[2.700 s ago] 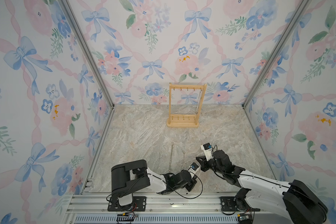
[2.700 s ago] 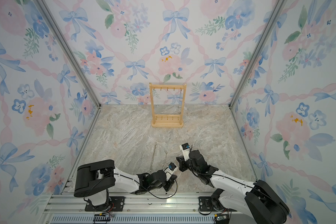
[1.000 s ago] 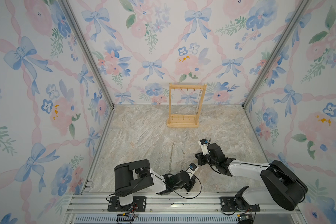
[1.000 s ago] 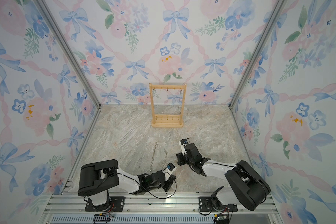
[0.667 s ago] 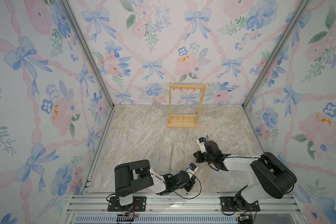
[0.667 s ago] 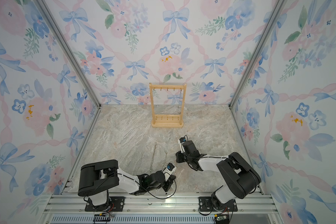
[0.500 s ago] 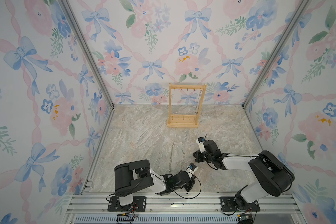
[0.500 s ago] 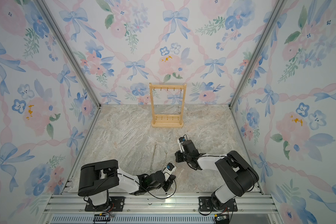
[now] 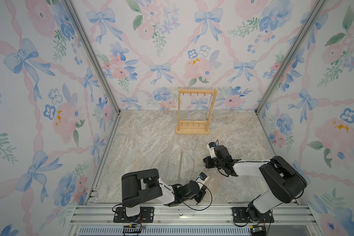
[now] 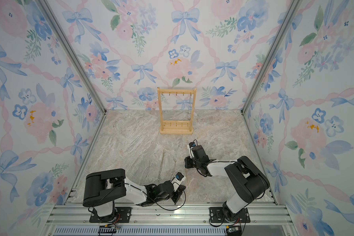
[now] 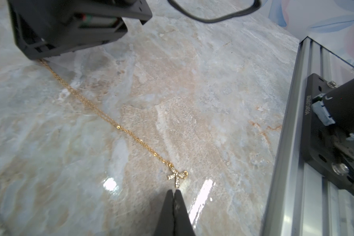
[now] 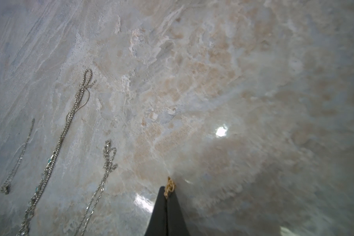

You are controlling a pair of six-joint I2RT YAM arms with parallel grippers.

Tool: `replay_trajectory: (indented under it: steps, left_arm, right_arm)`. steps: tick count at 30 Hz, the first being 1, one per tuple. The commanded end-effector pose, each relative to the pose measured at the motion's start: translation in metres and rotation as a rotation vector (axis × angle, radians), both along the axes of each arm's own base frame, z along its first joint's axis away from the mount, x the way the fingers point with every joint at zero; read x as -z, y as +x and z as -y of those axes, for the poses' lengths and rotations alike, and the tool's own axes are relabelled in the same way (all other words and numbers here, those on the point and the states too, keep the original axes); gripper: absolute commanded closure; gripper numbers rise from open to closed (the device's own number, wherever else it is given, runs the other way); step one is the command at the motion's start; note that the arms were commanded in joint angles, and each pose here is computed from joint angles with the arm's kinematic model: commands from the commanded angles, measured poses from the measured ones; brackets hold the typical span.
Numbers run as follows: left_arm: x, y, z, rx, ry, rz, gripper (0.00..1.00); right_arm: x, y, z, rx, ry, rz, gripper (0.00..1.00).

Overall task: Take the necklace off the jewelry display stand
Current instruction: Place the necklace at the center of the board.

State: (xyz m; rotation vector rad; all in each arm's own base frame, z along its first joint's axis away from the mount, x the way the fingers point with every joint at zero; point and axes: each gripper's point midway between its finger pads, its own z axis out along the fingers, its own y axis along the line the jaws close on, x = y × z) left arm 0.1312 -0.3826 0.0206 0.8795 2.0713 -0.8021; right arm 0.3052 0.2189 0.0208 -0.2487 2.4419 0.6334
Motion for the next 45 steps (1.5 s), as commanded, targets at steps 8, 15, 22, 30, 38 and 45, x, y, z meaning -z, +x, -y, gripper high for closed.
replay_trajectory:
  steps: [8,15,22,30,38,45]
  left_arm:
    - [0.036,-0.013,-0.021,0.023,0.129,-0.060,1.00]
    - [0.017,-0.008,-0.016,0.021,0.087,-0.025,1.00]
    - [-0.022,0.007,0.002,0.009,-0.013,-0.007,0.99]
    - [-0.038,0.020,0.027,0.024,-0.060,-0.017,0.99]
    - [-0.016,0.029,0.033,0.010,-0.028,-0.070,1.00]
    - [-0.001,0.027,0.029,0.005,0.003,-0.090,1.00]
  right_arm:
    - [0.011,0.000,0.008,0.035,-0.016,-0.029,0.87]
    - [0.009,0.000,0.008,0.035,-0.012,-0.023,0.86]
    - [0.009,-0.001,0.009,0.035,-0.010,-0.022,0.87]
    - [0.010,-0.001,0.007,0.032,-0.002,-0.023,0.86]
    - [0.010,-0.002,0.006,0.027,0.004,-0.027,0.86]
    - [0.010,-0.001,0.005,0.025,0.004,-0.028,0.86]
